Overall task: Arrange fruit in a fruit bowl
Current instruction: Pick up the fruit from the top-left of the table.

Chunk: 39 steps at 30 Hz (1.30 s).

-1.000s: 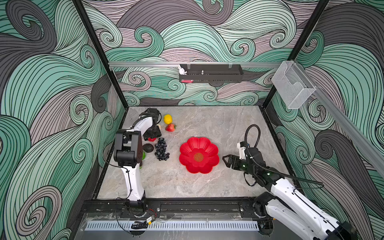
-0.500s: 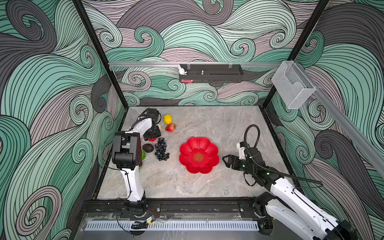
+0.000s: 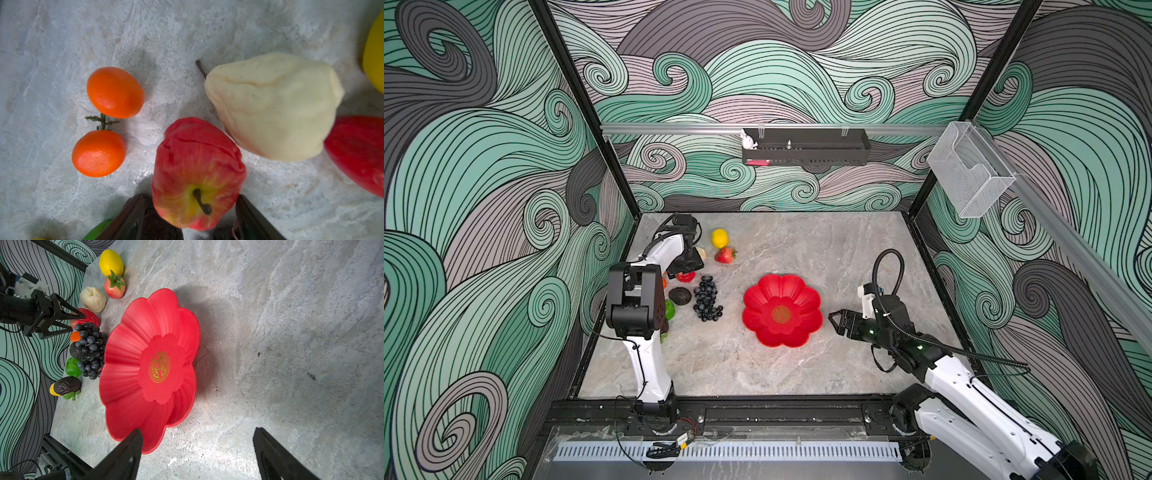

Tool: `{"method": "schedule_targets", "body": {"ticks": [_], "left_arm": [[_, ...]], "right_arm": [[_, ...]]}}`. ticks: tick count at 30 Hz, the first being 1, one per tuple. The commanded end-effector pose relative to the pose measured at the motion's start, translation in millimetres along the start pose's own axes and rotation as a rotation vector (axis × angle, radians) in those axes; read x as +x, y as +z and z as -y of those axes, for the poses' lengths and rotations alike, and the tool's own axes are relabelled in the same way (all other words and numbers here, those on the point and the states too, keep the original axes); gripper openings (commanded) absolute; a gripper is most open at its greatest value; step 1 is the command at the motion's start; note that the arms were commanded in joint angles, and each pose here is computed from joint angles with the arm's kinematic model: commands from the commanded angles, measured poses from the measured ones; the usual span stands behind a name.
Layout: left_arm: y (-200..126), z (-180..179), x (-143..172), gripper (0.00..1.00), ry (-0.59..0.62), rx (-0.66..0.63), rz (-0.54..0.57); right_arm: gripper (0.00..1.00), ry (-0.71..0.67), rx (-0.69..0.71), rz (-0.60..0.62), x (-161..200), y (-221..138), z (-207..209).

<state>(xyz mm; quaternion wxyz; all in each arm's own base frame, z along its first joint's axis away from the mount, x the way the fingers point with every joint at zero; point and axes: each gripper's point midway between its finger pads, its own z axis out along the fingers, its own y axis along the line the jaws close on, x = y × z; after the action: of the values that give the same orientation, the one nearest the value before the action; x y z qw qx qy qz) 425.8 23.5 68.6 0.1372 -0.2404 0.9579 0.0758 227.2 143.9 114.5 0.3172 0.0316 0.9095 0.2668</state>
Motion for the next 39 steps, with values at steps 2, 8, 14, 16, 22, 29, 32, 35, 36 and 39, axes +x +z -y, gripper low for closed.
{"method": "schedule_targets", "body": {"ticks": [2,8,14,16,22,29,32,35,36,39], "left_arm": [[9,3,-2,0.77,0.011,0.016,-0.044],[20,9,-3,0.77,0.018,0.023,-0.081],[15,8,-6,0.62,0.009,0.032,-0.069],[11,6,-6,0.61,0.003,0.029,-0.055],[-21,-2,-6,0.59,-0.045,0.066,0.017],[-104,7,-6,0.57,-0.083,0.248,0.204],[-136,37,10,0.57,-0.026,0.398,0.235],[-157,65,38,0.56,0.075,0.473,0.212],[-162,74,48,0.56,0.110,0.491,0.193],[-172,97,82,0.56,0.220,0.546,0.123]], "right_arm": [[0.84,-0.001,0.009,0.008,-2,-2,0],[0.84,0.001,0.012,0.005,-1,-1,1],[0.84,0.001,0.016,0.005,-1,-2,2],[0.84,0.003,0.018,0.004,0,-2,3],[0.84,0.011,0.022,0.004,0,-2,3],[0.85,0.022,0.029,0.005,1,-1,5],[0.85,0.022,0.029,0.003,0,0,5],[0.85,0.021,0.029,0.008,-1,-1,4],[0.85,0.019,0.030,0.007,-1,0,5],[0.85,0.018,0.030,0.011,0,0,5]]}}
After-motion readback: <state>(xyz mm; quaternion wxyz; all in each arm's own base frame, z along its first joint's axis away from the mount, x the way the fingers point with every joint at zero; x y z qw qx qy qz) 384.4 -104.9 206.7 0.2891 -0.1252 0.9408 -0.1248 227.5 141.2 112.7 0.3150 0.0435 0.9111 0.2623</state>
